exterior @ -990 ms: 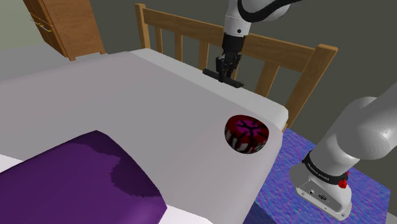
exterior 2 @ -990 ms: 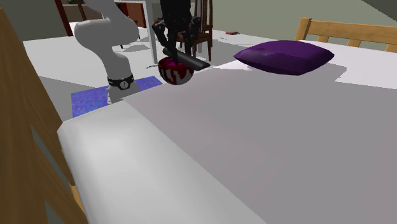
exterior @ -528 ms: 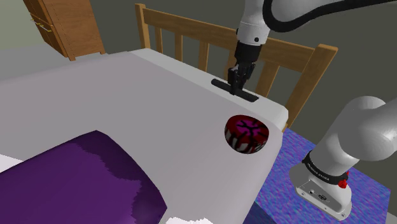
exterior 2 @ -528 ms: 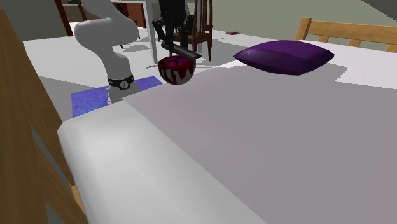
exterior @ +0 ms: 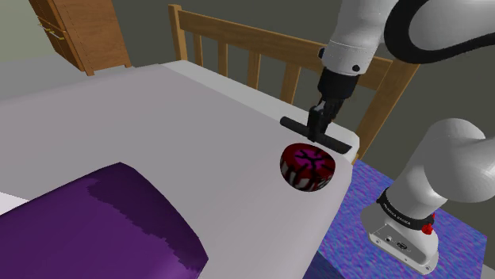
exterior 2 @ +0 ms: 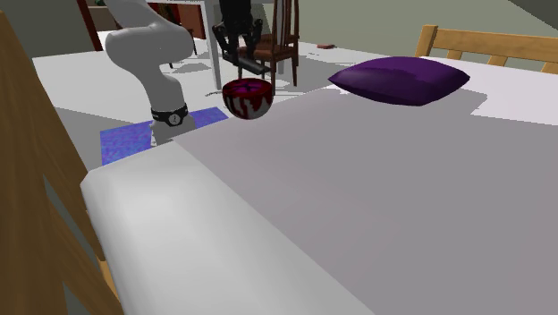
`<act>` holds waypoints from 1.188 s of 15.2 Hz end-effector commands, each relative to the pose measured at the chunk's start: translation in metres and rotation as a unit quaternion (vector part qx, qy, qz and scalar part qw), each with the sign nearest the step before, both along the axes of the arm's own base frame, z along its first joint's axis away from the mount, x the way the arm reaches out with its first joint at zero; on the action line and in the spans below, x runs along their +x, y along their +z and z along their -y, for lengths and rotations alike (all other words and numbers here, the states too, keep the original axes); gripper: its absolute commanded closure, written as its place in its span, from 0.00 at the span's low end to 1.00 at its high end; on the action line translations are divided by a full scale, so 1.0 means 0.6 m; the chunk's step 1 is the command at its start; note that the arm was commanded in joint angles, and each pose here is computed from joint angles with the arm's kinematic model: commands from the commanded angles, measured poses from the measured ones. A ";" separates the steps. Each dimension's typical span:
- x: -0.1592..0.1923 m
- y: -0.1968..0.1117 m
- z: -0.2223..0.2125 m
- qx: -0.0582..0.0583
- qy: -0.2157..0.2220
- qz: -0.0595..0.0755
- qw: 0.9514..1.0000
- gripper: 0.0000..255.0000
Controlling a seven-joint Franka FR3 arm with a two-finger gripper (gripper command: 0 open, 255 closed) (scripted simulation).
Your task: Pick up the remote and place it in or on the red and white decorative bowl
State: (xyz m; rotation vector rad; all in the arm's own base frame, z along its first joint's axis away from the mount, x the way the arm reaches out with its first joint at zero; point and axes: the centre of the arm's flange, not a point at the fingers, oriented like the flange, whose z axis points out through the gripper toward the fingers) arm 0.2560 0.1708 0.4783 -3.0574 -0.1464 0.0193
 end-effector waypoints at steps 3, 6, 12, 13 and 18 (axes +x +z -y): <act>-0.051 -0.009 -0.021 0.000 -0.001 0.000 1.000 1.00; -0.051 -0.036 -0.021 0.000 -0.001 0.000 1.000 1.00; -0.051 -0.088 -0.021 0.000 -0.001 0.000 1.000 1.00; -0.051 -0.101 -0.021 0.000 -0.001 0.000 1.000 1.00; -0.051 -0.101 -0.021 0.000 -0.001 0.000 1.000 1.00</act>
